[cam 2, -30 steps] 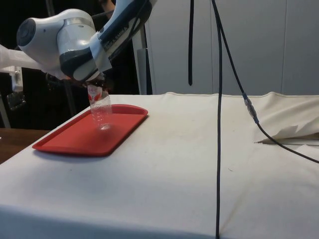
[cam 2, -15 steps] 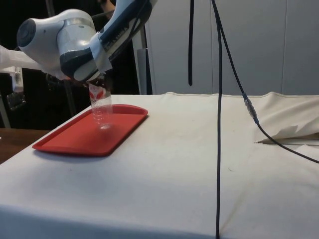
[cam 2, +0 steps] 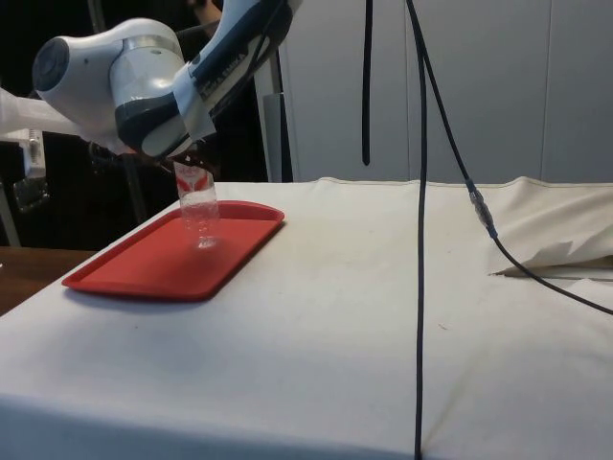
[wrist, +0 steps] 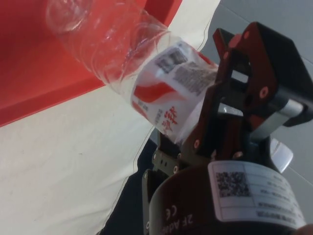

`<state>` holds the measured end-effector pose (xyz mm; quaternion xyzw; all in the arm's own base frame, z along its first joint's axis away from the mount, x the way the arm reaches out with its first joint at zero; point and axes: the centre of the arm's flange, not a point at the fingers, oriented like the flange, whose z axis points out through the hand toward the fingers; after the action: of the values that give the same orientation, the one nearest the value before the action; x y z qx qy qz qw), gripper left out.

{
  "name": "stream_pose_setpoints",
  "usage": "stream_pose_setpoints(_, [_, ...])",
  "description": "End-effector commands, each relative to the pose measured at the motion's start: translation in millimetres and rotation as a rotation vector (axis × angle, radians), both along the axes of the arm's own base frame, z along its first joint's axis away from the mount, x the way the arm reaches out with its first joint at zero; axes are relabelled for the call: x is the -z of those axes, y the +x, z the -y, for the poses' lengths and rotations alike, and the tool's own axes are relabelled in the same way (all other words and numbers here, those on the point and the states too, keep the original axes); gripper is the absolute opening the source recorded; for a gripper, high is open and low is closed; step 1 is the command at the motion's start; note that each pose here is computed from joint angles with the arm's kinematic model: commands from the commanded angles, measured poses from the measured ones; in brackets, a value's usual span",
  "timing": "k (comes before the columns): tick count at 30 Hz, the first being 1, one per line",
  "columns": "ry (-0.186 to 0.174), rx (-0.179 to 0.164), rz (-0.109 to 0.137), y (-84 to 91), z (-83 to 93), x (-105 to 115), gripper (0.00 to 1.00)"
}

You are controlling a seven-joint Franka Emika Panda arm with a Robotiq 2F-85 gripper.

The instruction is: Place the bottle upright on the tray.

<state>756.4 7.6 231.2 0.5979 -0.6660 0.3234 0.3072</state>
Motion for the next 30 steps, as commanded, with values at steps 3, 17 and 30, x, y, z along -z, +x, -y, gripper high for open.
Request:
stream_pose_setpoints(3, [0.001,0.000,0.003,0.3,-0.7,-0.3,1.00])
stream_pose_setpoints(17, [-0.006,0.003,0.000,-0.4,-4.5,-3.6,1.00])
stream_pose_setpoints(30, [-0.009,0.005,-0.002,0.0,-21.1,-10.2,1.00])
